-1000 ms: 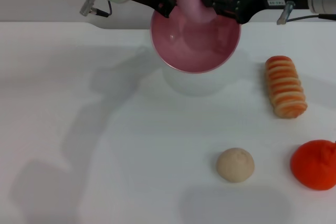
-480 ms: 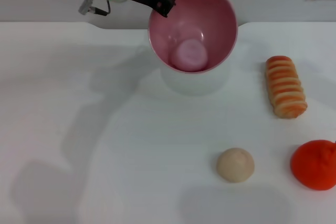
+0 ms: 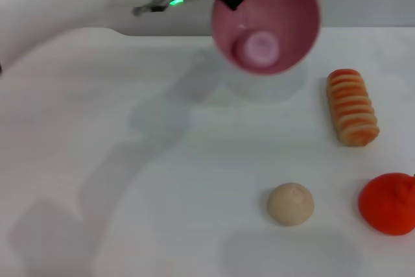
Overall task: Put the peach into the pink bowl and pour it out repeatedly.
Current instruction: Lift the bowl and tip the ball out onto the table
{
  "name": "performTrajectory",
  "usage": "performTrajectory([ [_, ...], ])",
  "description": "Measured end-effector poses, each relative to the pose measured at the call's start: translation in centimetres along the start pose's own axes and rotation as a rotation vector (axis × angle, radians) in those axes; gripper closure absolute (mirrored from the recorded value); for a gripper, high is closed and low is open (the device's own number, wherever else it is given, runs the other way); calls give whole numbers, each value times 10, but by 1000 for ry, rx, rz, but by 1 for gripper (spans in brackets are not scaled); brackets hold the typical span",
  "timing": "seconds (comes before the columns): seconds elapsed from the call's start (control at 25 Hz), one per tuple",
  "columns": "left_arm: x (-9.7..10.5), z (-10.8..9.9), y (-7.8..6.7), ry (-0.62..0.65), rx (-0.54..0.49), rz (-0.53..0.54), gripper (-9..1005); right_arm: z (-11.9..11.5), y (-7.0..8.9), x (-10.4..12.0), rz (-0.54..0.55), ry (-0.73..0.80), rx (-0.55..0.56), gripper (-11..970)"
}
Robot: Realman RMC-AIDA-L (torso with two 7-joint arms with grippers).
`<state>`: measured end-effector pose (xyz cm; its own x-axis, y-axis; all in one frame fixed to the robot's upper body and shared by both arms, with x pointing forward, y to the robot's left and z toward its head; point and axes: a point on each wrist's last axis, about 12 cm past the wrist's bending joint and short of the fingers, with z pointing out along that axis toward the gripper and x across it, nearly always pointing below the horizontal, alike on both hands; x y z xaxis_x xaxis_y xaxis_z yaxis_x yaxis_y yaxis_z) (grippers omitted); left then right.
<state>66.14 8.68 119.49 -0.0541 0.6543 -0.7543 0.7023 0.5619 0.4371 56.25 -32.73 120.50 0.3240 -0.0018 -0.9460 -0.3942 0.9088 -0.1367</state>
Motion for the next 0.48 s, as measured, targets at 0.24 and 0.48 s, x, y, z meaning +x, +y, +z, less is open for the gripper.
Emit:
performTrajectory([
  [0.24, -2, 4, -17, -162, -85, 20, 950, -39, -32, 19, 18, -38, 231, 476],
  [0.48, 2, -3, -38, -305, -146, 39, 950, -66, -53, 21, 26, -64, 335, 477],
])
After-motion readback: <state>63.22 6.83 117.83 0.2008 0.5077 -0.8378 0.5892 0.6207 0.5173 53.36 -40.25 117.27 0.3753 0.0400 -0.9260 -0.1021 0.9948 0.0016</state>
